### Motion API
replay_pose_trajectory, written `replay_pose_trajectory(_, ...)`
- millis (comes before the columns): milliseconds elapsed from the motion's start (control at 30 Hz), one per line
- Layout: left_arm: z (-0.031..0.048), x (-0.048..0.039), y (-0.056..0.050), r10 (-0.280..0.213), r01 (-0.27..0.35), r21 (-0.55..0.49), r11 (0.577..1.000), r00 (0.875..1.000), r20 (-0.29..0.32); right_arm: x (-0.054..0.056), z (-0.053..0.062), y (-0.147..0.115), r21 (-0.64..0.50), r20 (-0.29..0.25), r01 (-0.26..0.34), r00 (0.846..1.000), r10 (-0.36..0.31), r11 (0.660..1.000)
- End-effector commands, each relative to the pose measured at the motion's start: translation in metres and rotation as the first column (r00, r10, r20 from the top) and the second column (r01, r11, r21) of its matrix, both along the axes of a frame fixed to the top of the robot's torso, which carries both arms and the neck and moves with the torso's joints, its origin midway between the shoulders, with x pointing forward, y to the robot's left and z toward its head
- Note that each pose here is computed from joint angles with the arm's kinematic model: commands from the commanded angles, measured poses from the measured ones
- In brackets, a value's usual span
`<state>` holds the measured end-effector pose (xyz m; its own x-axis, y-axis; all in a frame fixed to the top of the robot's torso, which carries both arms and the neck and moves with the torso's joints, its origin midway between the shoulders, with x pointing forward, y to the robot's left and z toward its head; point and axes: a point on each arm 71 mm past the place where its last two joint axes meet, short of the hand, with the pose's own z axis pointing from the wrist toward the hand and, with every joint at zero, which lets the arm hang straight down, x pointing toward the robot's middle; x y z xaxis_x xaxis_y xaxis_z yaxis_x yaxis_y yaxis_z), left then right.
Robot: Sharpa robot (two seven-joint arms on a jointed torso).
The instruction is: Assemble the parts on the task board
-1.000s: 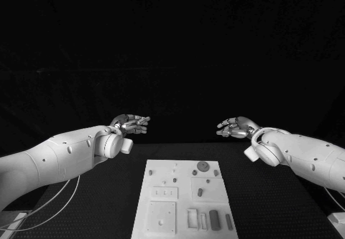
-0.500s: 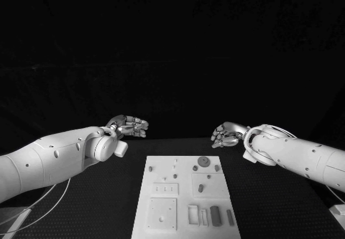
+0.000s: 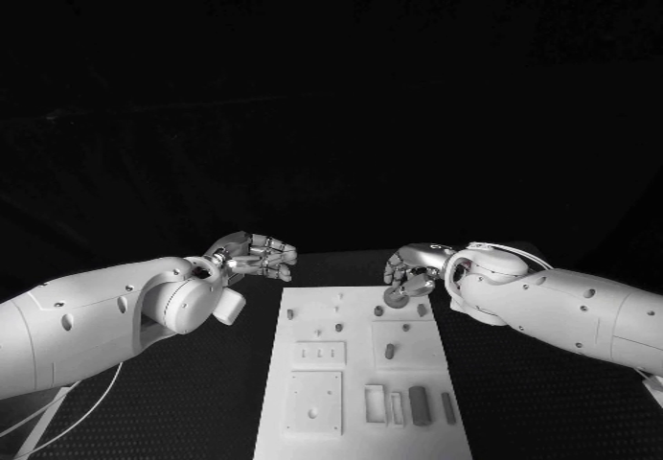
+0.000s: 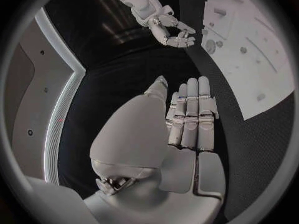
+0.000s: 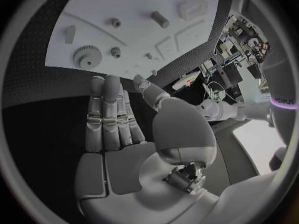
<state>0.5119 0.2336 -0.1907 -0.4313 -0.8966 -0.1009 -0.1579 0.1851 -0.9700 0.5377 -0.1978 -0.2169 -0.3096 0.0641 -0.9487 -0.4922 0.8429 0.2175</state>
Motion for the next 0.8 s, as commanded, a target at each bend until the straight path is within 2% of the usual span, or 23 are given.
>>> replay_pose_trajectory(33,0.0072,-0.0032,-0.004,-0.017,0.017,0.001,1.000,0.999,0.034,0.000,0.002,0.003,-0.101,0.091,0.006,0.996,0.003,0.995)
replay_pose_trajectory(300,0.0080,-0.0065,-0.009,-0.037,0.037,0.005,0.999,0.999,0.034,0.000,0.002,0.006,-0.129,0.136,0.001,0.991,0.016,0.992)
replay_pose_trajectory(433,0.0085,-0.0072,-0.010,-0.042,0.042,0.002,0.999,0.998,0.038,0.000,0.000,0.007,-0.142,0.132,-0.001,0.991,0.020,0.990)
replay_pose_trajectory(567,0.0088,-0.0068,-0.009,-0.039,0.039,0.002,0.999,0.998,0.040,-0.003,-0.007,0.008,-0.148,0.111,-0.014,0.993,0.031,0.989)
replay_pose_trajectory(800,0.0089,-0.0074,-0.010,-0.045,0.045,0.000,0.999,0.998,0.038,-0.001,-0.014,0.011,-0.165,0.107,-0.014,0.994,0.032,0.986)
